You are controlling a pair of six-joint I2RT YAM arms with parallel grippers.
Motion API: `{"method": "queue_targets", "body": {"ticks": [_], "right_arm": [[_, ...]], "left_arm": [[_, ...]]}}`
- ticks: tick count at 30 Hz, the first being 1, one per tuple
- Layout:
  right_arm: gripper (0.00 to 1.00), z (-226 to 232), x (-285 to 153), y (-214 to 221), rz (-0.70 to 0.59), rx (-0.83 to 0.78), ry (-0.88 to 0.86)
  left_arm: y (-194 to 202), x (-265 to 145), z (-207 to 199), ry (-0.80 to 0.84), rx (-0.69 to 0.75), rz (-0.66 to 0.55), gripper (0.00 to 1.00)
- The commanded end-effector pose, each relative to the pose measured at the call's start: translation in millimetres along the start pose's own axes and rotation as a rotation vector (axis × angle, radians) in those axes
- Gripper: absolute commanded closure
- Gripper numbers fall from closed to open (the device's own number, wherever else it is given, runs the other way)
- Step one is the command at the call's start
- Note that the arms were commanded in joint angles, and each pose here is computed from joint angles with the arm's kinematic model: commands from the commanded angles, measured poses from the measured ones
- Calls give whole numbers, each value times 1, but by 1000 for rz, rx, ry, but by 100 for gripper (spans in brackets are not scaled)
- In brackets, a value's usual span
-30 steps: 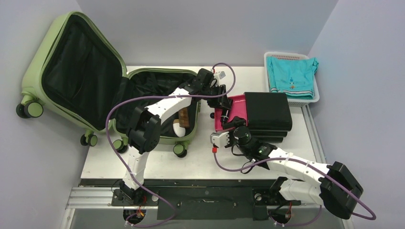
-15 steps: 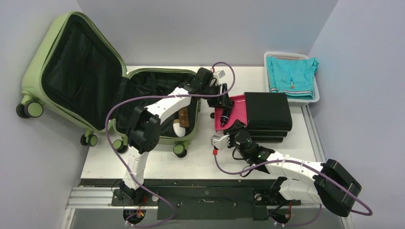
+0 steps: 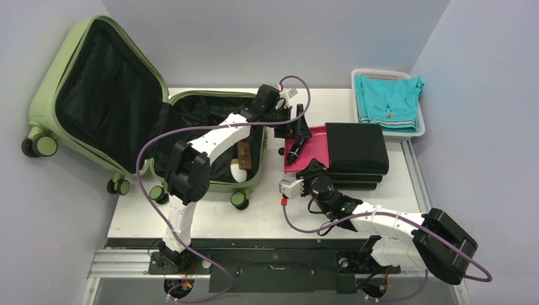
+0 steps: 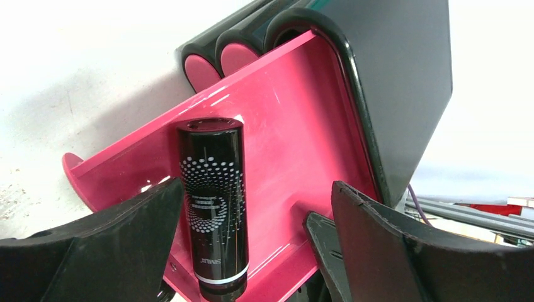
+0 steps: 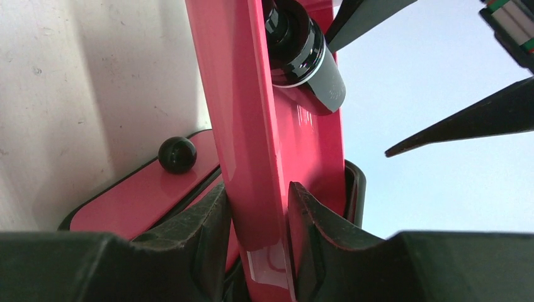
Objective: Open, take out, and arrange the luggage
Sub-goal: Place the personal item in the drawer, then close the drawer of the storage box.
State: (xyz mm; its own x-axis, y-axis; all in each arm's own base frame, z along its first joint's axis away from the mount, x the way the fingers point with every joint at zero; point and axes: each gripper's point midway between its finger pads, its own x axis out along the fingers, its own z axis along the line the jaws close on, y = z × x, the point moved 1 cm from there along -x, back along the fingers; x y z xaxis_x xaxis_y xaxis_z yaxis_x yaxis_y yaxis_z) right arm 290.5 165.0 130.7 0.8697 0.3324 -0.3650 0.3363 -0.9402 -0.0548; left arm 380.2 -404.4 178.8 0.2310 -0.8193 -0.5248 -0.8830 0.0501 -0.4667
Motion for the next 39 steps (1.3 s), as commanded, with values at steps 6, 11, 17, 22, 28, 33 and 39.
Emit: {"method": "queue_targets", "body": {"ticks": [6,11,17,22,28,33,39], "right_arm": [[79,-7,1,5,37,124,75],[80,-8,0,6,38,141,87],[80,-8,-1,7,38,147,93],[81,-11,-4,8,35,163,106],[81,-13,-6,12,39,179,111],[81,-15,-7,12,35,188,119],[81,-16,-7,14,39,194,124]], "left_arm": [[-50,-61,-46,88,82,-146,3],[-57,-71,-51,106,88,-164,4],[-71,-92,-63,142,107,-202,4],[-79,-107,-27,35,90,-253,4],[-65,-101,20,-16,50,-230,4],[-39,-80,31,65,22,-154,3],[-25,-58,32,178,-31,-125,3]]}}
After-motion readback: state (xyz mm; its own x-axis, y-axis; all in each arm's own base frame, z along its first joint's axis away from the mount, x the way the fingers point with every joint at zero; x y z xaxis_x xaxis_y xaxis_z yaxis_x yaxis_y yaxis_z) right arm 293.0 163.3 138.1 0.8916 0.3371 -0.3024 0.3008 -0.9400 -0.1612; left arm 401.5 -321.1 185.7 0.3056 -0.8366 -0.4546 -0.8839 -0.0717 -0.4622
